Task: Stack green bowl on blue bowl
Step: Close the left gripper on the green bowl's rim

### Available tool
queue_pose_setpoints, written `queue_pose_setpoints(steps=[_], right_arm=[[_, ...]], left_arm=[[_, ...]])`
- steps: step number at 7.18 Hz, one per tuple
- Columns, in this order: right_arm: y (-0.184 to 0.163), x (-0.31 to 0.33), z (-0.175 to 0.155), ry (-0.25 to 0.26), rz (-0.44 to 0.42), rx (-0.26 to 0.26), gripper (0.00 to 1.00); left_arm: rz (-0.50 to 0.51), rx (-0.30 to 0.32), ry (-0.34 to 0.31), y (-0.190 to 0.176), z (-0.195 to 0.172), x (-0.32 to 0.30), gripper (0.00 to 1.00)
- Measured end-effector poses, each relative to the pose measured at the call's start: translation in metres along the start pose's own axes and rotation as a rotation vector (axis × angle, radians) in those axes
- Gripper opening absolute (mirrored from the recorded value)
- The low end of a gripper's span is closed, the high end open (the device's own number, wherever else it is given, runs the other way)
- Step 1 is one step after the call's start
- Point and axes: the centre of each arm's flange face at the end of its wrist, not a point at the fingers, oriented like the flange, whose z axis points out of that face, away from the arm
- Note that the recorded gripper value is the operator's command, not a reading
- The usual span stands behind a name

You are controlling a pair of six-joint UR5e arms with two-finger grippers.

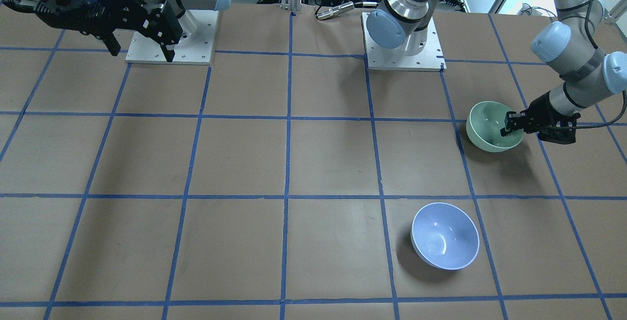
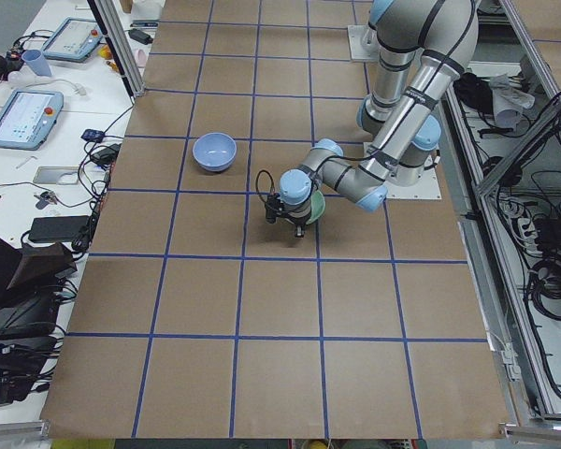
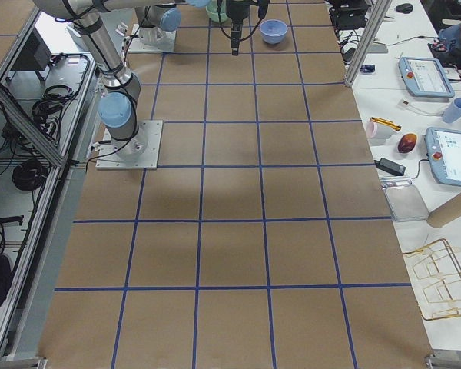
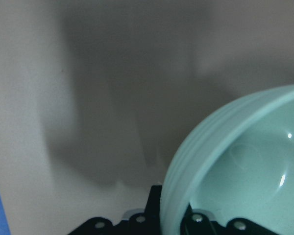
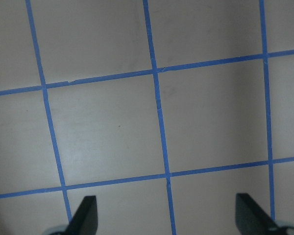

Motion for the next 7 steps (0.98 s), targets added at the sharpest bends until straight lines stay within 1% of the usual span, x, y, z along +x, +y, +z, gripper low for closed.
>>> queue_pose_setpoints(steps=[7], right_arm=[[0.0,0.0,-0.0002,0.0,0.0,0.0,1.0]], left_arm=[[-0.007,0.007,-0.006,-0.0005,-0.0027,-0.0004,0.0]])
